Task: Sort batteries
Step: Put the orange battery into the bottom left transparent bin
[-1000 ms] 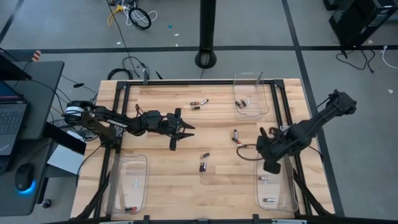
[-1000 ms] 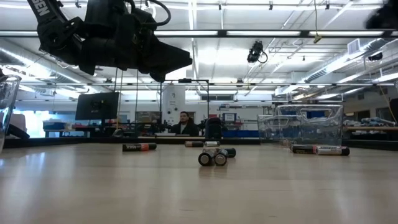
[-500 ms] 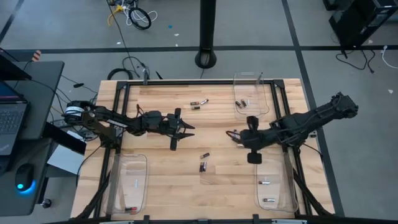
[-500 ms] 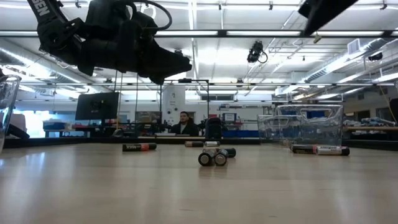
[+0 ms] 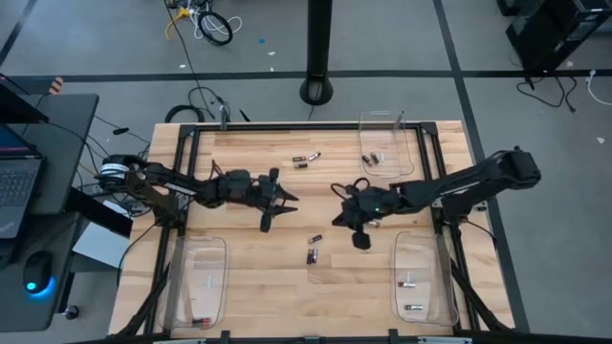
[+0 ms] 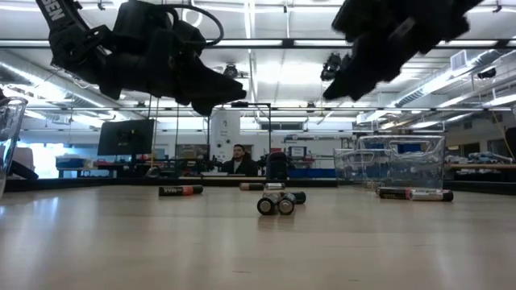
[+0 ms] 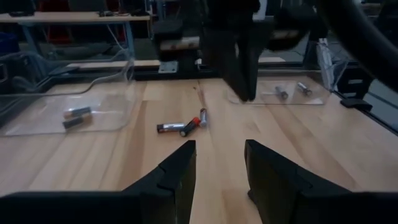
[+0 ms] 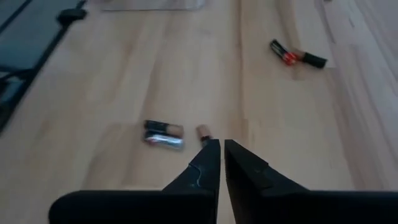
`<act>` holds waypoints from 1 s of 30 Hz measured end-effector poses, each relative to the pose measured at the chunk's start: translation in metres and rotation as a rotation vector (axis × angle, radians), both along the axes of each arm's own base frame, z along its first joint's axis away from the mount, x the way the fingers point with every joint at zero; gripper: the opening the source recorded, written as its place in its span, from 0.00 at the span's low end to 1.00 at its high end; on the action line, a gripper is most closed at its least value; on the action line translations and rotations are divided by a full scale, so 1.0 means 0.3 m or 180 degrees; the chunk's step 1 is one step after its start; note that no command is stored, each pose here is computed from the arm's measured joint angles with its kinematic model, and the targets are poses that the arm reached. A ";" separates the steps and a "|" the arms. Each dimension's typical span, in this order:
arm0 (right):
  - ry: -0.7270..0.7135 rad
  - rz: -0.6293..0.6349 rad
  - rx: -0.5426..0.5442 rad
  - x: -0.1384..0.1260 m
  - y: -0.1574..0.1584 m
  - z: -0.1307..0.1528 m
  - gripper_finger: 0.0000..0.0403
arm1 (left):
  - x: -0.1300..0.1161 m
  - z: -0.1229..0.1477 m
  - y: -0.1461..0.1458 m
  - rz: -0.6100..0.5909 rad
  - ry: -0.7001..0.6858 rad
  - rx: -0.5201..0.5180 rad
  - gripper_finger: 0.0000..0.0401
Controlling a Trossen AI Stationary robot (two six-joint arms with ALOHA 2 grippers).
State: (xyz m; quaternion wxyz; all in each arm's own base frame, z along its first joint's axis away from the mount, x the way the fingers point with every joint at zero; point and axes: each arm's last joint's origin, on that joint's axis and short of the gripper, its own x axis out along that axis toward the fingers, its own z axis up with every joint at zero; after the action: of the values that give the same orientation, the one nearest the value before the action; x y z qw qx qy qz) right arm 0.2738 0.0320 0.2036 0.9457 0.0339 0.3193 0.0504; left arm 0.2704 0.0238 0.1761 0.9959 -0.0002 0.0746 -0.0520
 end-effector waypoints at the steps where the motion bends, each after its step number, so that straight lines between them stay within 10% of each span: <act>1: -0.0009 -0.0028 0.0000 0.012 -0.008 -0.013 0.10 | -0.001 -0.001 0.003 0.0013 0.0014 -0.0003 0.36; 17: -0.0027 0.0175 0.0193 0.137 -0.026 -0.199 0.39 | -0.005 -0.014 0.024 0.0094 0.0139 0.0001 0.36; 30: 0.0098 -0.0163 -0.0006 0.118 -0.040 -0.182 0.43 | -0.008 -0.045 0.026 0.0242 0.0555 -0.0196 0.36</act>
State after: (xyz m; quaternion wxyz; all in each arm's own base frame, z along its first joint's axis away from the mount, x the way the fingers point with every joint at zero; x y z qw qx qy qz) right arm 0.3091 0.0201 0.1489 0.9417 0.0420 0.3329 0.0253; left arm 0.2681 0.0317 0.1625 0.9864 -0.0382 0.1593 -0.0162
